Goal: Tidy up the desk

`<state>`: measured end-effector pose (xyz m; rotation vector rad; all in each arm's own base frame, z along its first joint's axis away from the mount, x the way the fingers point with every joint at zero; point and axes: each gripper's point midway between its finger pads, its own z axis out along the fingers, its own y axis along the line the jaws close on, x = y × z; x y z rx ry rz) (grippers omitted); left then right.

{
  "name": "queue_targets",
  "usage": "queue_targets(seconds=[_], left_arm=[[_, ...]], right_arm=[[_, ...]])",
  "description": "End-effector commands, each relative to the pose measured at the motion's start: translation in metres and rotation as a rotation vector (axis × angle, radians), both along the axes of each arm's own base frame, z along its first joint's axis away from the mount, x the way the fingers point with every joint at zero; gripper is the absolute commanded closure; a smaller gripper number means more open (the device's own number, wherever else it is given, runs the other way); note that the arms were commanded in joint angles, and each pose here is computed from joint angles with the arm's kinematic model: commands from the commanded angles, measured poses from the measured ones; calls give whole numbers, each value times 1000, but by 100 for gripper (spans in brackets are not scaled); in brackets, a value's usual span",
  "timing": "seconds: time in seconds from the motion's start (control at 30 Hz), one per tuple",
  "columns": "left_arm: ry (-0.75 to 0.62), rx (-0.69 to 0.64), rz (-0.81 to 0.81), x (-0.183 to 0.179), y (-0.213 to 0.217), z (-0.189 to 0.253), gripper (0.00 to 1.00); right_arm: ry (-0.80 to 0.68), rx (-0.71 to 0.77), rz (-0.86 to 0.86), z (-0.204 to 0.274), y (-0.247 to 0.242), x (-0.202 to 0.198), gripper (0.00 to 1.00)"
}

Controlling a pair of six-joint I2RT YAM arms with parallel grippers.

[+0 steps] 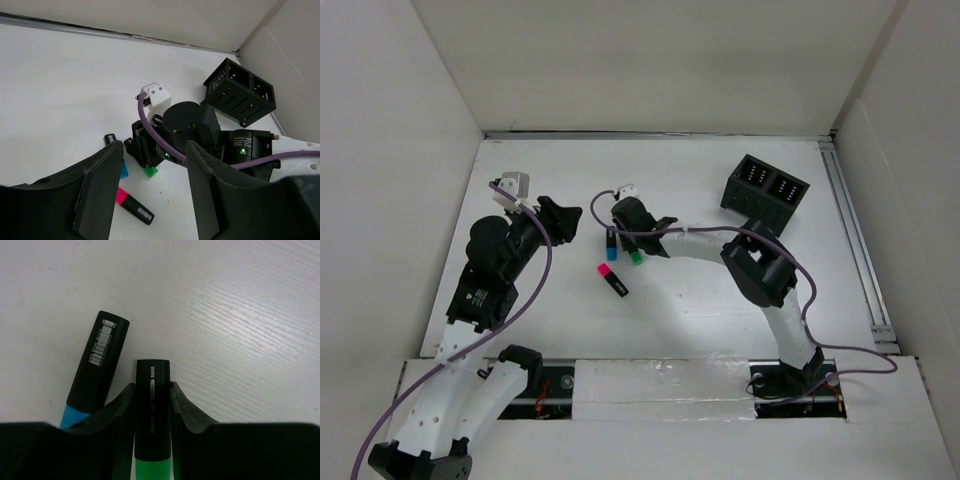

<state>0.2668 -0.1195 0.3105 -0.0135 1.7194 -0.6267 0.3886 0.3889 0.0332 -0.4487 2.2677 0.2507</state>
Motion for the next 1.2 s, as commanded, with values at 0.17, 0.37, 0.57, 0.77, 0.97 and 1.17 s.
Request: queue_targets(seconds=[0.17,0.37,0.57,0.77,0.97,1.17], left_arm=[[-54,-11,-18,-1,-2,12,51],[-56,-10,-12,-1,-1,13,51],[-67,-11,-6,-3,1,16,51],[-61,-10,-14,-2,-1,14,51],[-58,-7,-14,-1,-1,14,51],[-51,-7,-14,0,-1,11,51]], right_arm=[[22,28,-53,11,-34,-8,90],[-149,206,-197,115,-93,39,93],[-356,316,-436,193,-203,77,92],[-525,299,-805,231,-347,95,92],[-555,203,-1046,223,-427,96,92],[-520,165,-1129,193,-454,98,90]])
